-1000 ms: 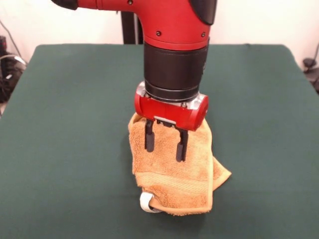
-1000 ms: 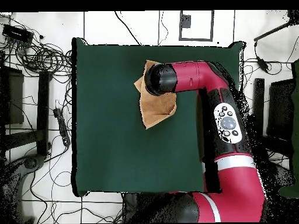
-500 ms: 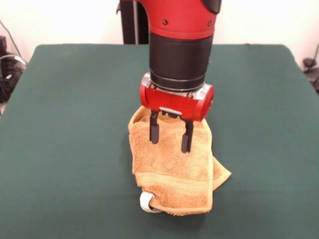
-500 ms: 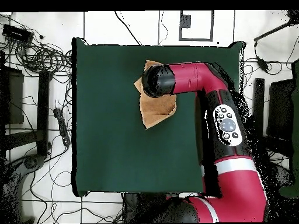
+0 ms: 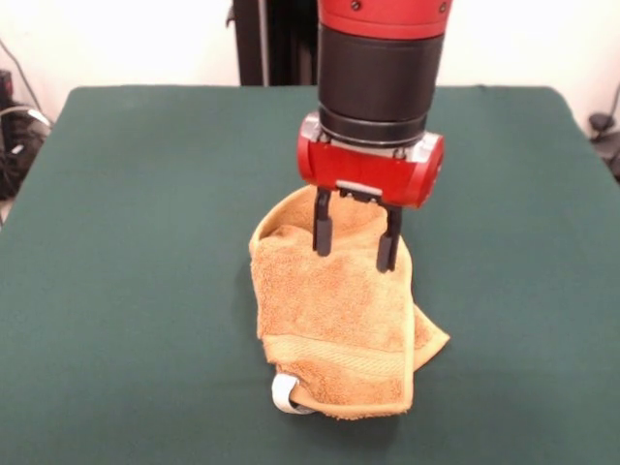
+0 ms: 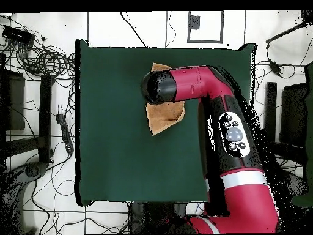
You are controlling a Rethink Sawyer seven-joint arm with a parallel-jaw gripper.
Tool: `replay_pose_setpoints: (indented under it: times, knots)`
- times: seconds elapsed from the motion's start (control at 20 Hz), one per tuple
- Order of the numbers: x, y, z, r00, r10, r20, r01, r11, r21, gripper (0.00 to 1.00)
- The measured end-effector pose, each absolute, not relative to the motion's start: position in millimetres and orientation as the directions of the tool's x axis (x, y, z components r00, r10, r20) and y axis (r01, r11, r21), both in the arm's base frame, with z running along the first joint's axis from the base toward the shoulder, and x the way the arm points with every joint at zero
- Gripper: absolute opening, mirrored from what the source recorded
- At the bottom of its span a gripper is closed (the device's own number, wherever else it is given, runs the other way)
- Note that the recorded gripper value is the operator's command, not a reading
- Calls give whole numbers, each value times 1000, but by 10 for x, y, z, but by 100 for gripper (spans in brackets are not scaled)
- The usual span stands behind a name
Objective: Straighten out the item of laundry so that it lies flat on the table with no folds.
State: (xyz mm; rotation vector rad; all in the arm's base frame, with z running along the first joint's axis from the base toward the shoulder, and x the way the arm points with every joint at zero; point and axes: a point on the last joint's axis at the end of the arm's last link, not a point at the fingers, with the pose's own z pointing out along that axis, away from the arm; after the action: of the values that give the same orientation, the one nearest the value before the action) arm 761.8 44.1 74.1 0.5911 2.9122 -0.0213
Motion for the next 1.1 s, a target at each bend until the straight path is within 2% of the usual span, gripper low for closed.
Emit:
replay_pose_setpoints:
  times: [1.1]
  knots:
    - [7472, 555, 594, -909, 347, -231, 346, 937, 49, 100]
